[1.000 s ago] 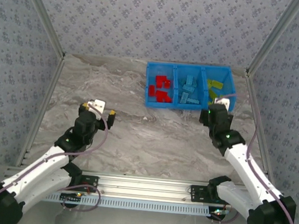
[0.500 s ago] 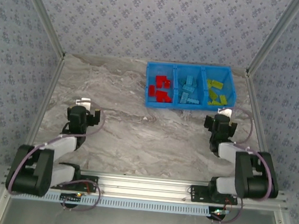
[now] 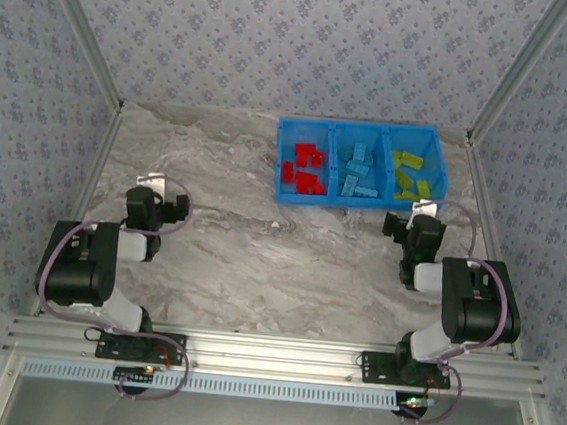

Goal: Sort the legos into containers by color

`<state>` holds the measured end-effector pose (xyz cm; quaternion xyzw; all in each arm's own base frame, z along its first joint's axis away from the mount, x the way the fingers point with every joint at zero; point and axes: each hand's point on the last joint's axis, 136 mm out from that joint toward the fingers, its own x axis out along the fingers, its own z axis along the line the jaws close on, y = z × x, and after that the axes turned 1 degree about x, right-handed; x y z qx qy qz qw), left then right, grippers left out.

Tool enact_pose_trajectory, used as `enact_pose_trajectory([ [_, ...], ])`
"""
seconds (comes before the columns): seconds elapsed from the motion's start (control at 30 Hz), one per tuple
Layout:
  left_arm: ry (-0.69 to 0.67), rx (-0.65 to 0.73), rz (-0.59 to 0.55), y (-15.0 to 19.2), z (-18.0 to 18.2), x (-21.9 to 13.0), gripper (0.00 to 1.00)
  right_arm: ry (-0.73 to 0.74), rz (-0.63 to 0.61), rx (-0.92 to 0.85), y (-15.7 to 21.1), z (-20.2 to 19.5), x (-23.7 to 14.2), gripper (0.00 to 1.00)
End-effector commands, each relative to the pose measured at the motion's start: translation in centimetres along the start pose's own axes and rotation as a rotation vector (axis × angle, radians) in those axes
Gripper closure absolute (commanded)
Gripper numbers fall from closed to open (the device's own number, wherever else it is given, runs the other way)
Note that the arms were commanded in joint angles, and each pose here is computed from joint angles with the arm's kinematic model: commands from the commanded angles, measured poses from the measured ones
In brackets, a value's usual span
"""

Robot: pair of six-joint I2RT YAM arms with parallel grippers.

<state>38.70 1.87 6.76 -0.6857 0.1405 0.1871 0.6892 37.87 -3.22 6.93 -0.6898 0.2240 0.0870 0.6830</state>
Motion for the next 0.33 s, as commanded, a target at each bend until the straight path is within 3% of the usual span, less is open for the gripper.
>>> enact_pose_trajectory([
  [0.0,0.027,-0.017,-0.073,-2.34,-0.50,-0.01,0.01,-0.020,-0.051,-0.005,-1.85,0.21,0.05,0.00],
  [0.3,0.026,-0.018,-0.072,-2.34,-0.47,-0.01,0.01,-0.023,-0.054,-0.003,-1.90,0.22,0.03,0.00],
])
